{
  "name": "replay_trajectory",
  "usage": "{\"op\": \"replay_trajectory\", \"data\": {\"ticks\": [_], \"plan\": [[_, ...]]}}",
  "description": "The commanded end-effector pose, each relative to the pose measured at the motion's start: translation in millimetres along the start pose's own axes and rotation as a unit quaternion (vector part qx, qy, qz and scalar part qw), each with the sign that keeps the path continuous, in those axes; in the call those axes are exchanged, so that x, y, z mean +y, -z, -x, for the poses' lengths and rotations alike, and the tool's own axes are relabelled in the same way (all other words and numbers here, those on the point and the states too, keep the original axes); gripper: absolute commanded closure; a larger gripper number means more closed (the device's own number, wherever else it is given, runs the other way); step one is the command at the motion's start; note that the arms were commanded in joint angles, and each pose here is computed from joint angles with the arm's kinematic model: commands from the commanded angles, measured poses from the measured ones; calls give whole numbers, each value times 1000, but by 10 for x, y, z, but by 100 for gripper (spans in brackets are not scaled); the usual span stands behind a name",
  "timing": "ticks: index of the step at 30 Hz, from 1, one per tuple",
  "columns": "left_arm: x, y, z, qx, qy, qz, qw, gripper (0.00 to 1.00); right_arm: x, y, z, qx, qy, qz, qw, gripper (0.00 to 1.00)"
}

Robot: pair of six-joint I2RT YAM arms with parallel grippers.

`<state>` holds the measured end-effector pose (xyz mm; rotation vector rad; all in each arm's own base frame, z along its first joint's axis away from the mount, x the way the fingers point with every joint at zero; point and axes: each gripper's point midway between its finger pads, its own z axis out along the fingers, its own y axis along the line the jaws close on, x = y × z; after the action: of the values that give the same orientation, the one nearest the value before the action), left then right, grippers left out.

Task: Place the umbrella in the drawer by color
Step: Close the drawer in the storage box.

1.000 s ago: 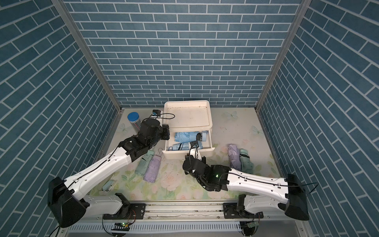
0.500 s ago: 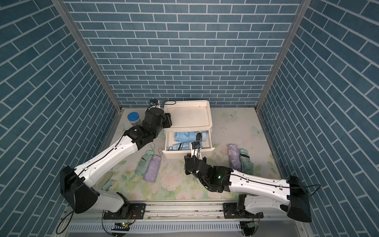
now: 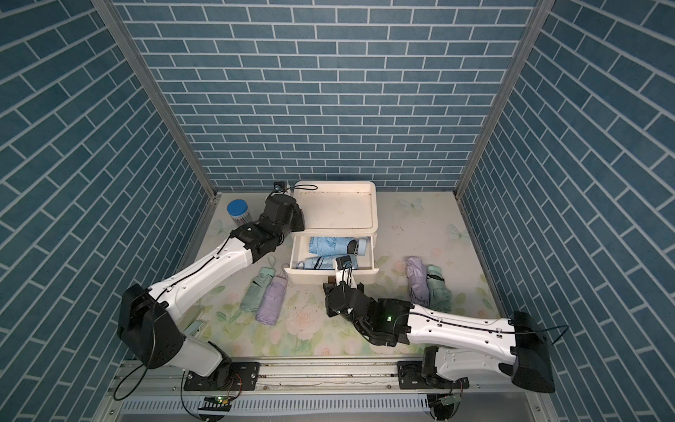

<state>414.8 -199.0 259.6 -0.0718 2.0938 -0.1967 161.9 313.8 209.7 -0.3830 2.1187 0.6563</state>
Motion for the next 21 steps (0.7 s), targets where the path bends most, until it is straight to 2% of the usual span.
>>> {"op": "replay_trajectory", "data": {"ticks": [1,7,11,14,18,21], "plan": [[-32,19,-284,54,18,-27,998,100,-22,-17,-77,11,7,-8,1000,57],[7,149,-386,66,41,-33,996,100,-113,-7,7,-4,-4,-35,999,52],[-19,189,-465,79,50,-39,995,100,-146,-35,122,-13,-9,-40,999,53],[-62,201,-501,85,48,-42,994,100,-112,-51,221,-21,-2,-41,999,58],[-75,178,-503,88,44,-41,994,100,-96,-88,370,-35,6,-44,998,70],[-94,150,-504,91,35,-41,994,100,-97,-109,460,-44,10,-49,998,72]]}}
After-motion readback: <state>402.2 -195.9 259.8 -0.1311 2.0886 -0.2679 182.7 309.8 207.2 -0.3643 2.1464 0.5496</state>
